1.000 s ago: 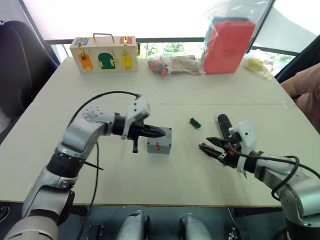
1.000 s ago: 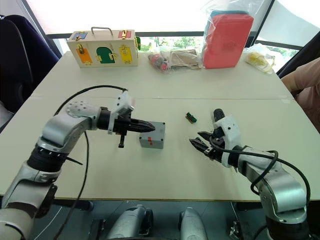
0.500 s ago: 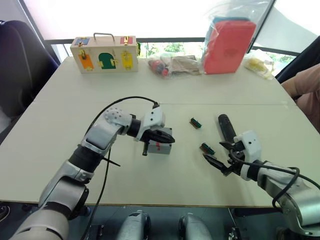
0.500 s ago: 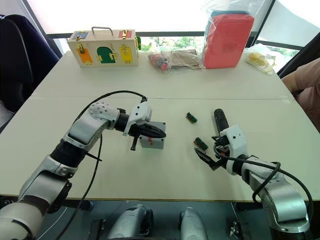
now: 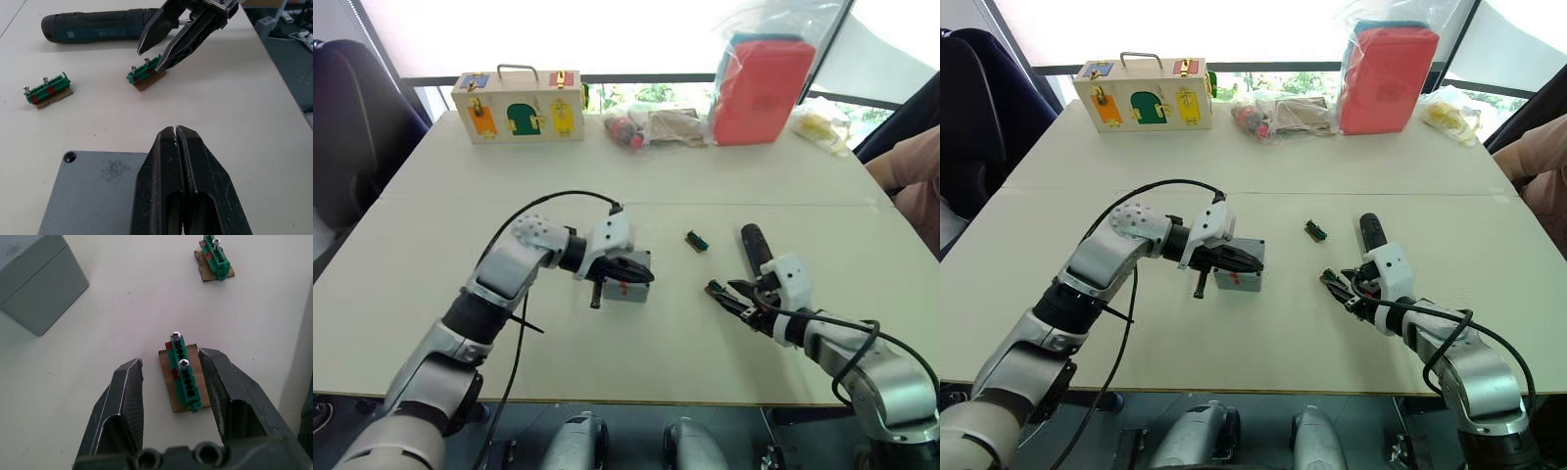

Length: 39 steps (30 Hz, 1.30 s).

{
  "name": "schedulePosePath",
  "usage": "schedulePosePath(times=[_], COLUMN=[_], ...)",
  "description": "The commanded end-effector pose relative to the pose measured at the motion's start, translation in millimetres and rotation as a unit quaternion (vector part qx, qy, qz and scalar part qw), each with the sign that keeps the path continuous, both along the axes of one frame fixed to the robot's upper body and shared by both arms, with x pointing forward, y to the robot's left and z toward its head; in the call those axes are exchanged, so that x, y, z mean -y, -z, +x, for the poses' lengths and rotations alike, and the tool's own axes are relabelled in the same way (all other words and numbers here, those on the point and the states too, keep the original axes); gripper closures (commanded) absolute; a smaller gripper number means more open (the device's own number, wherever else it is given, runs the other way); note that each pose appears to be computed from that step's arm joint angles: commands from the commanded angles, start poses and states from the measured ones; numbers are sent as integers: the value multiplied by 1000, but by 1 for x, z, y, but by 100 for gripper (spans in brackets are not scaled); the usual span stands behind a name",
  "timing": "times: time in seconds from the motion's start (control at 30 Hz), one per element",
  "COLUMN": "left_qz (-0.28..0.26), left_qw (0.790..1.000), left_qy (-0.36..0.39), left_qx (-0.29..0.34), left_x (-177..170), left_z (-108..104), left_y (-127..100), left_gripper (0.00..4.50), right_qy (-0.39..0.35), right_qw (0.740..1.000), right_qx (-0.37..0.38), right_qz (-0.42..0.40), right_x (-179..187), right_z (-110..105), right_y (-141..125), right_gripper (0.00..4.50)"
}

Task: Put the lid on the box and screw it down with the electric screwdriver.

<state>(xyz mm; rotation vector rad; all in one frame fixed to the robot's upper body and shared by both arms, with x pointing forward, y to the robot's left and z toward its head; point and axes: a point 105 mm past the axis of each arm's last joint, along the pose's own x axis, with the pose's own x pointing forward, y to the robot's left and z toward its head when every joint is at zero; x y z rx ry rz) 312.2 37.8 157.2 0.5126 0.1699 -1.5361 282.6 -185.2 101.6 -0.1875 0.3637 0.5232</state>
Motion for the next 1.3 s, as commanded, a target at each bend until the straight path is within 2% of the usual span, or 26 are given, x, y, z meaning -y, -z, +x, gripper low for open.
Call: schedulePosePath(times=[0.03, 0.1, 0.2, 0.3, 0.83, 0.93, 1.07, 1.3], left_qz=[-14, -15, -17, -16, -20, -21, -22, -26], left_qw=[1000, 1000, 1000, 1000, 999, 999, 999, 999], left_qy=[1, -1, -1, 0, -19, -22, -23, -25], left_qx=[22, 22, 20, 20, 23, 23, 21, 19], left_x=[0, 1, 2, 3, -4, -5, -5, -4], left_z=[-2, -2, -3, -3, 4, 5, 4, 4], left_y=[-13, -14, -14, -14, -15, -14, -13, -13], left_gripper=[450, 450, 450, 450, 450, 450, 450, 450], right_qy=[-3, -3, -4, -4, 1, 1, 0, -2], right_qw=[1000, 1000, 1000, 1000, 999, 999, 999, 999], right_qx=[25, 26, 28, 29, 50, 49, 48, 34], right_qz=[0, 1, -1, -4, -6, -7, -9, -17], right_x=[-1, -1, -1, -1, 2, 4, 5, 7], right_z=[4, 4, 5, 6, 5, 4, 2, 0], right_y=[-10, -10, -10, -9, -17, -18, -19, -8], right_gripper=[257, 257, 332, 446, 446, 371, 227, 227])
